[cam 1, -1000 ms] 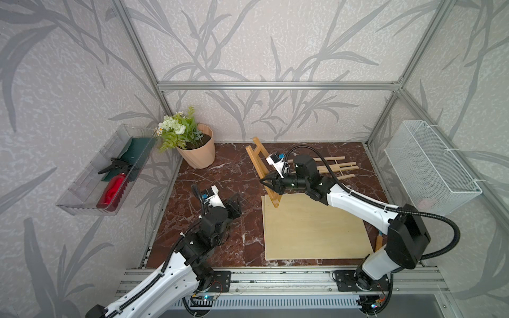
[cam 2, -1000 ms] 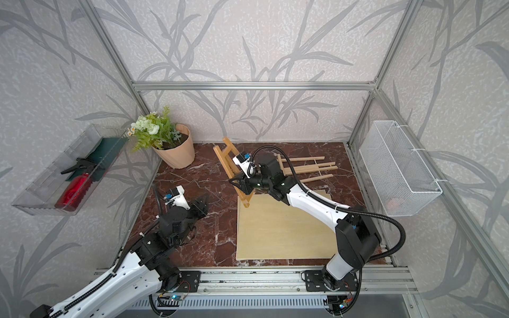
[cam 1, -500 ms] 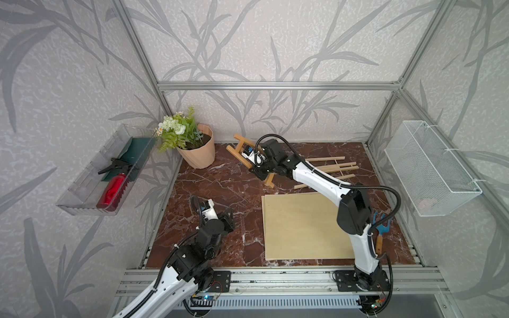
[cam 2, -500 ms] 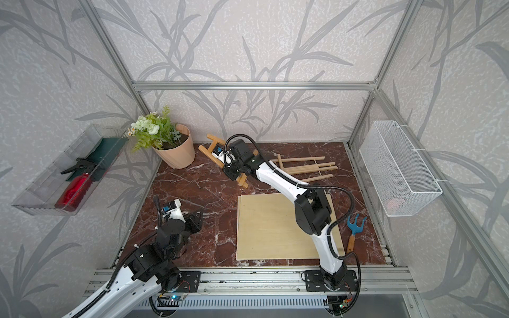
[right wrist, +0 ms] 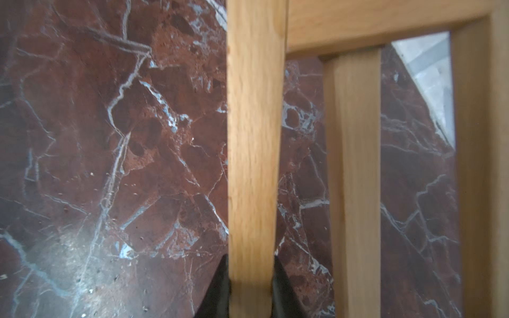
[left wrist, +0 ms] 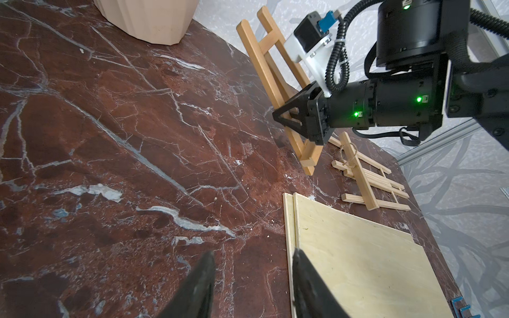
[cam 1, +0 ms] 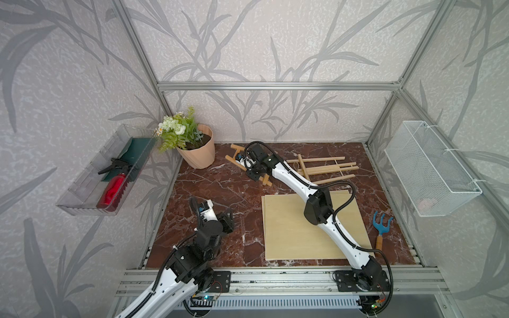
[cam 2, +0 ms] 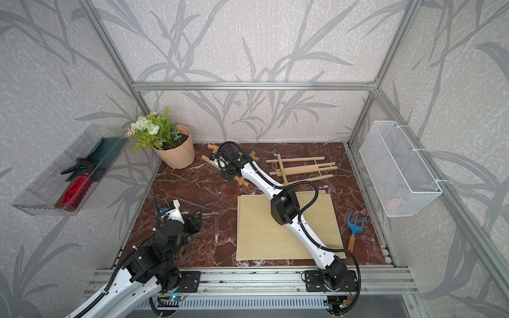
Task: Disassemble the easel
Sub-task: Place the easel at the center of the board.
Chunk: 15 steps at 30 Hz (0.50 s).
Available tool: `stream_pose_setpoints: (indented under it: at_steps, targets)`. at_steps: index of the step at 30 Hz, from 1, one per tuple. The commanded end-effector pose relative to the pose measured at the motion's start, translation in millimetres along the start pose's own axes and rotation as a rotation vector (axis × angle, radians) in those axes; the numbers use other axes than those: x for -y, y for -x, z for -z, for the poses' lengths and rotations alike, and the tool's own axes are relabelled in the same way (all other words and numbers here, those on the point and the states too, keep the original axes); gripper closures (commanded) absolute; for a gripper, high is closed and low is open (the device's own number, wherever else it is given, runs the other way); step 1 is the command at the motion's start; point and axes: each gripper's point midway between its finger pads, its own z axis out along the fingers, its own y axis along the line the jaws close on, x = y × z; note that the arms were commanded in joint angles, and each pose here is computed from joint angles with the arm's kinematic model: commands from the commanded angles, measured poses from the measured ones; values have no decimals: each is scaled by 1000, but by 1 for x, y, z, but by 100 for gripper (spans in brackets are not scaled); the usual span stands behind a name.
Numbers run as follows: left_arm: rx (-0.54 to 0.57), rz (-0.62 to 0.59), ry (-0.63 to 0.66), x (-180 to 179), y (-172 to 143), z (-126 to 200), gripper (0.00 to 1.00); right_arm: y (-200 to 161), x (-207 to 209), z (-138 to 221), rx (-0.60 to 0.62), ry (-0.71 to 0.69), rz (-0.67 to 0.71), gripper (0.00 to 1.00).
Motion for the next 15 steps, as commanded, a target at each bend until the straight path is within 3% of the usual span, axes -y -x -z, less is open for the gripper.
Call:
stream_pose_setpoints:
  at_steps: [1, 8, 15]
  targets:
    - [2, -1, 15, -5, -2, 1, 54, 17, 7, 10, 49, -46, 32, 100]
    - [4, 6, 15, -6, -3, 0, 53, 8, 2, -18, 57, -34, 10, 96]
    - [5, 11, 16, -7, -4, -1, 53, 0, 8, -30, 57, -41, -24, 83]
